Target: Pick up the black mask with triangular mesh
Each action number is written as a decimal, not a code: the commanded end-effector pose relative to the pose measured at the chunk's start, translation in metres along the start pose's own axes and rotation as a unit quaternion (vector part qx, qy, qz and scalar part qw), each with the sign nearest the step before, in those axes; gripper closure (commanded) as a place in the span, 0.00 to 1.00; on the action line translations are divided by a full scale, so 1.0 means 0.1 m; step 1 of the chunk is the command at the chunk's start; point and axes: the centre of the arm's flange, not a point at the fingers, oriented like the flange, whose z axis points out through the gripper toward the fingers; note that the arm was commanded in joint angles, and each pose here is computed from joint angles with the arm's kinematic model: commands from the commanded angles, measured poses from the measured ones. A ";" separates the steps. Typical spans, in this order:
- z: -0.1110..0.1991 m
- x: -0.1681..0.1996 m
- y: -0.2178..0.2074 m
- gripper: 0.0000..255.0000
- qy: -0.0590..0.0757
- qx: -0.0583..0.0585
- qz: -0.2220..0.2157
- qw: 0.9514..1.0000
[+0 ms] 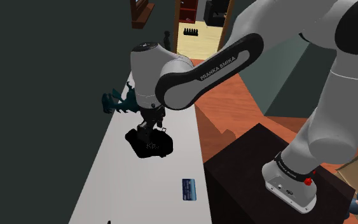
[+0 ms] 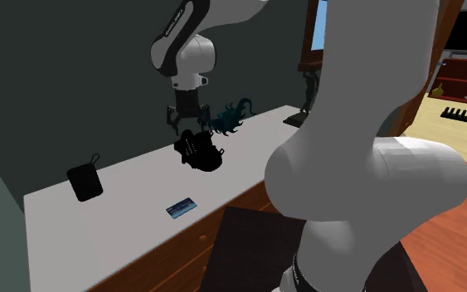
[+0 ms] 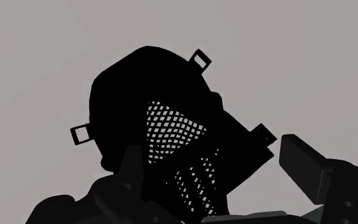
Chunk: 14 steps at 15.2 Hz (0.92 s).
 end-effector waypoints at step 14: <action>0.65 0.32 -0.41 1.00 0.004 -0.002 -0.019 1.000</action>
